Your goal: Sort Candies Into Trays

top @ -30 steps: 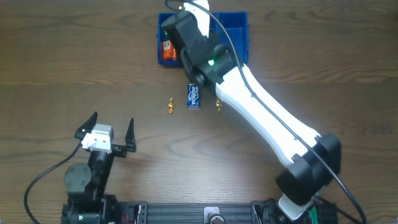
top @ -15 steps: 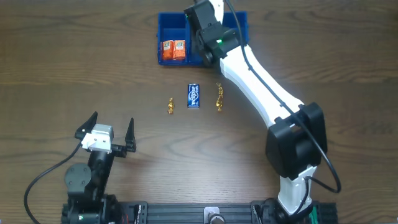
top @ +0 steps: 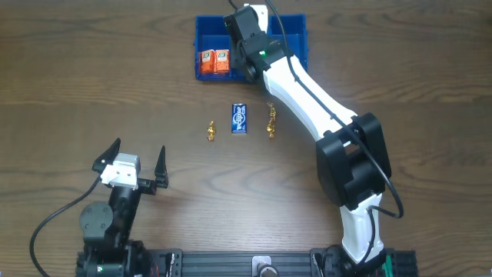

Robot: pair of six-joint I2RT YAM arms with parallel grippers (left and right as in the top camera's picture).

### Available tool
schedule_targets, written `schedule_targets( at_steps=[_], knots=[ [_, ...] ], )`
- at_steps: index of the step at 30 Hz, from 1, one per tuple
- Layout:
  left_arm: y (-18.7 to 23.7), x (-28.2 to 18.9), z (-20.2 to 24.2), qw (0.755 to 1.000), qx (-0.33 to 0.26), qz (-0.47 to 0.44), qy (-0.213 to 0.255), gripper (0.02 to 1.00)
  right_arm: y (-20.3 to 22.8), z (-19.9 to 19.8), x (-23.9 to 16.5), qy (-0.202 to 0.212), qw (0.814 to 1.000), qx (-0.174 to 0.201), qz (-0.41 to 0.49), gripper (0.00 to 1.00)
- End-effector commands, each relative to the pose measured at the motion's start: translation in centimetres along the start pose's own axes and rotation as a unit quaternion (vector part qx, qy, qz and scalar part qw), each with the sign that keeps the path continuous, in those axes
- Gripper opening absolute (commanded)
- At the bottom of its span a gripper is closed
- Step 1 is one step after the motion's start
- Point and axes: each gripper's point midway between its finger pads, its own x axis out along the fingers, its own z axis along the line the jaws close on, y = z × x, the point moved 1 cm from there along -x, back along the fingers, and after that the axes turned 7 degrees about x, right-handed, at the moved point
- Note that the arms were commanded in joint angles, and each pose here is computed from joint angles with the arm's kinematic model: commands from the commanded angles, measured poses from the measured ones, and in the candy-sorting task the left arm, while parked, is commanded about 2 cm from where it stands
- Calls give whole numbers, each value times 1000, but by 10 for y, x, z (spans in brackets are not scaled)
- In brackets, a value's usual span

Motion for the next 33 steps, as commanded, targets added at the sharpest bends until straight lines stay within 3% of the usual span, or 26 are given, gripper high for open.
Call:
schedule_targets(
  at_steps=[1,15,19,23,24,33],
  knots=[
    [17,1,-6,1000,1,22,15,996,-2,-2,13,13,1000,2,-7,244],
    [17,1,-6,1000,1,22,15,996,-3,-6,15,24,1000,1,-14,261],
    [17,1,-6,1000,1,22,15,996,-3,-6,15,24,1000,1,-14,463],
    [17,1,-6,1000,1,22,15,996,-4,-6,15,26,1000,1,-15,947],
    [17,1,-6,1000,1,22,15,993,-4,-7,15,28,999,1,-16,998],
    [17,1,-6,1000,1,22,15,993,1,-11,9,42,999,-8,0,998]
  ],
)
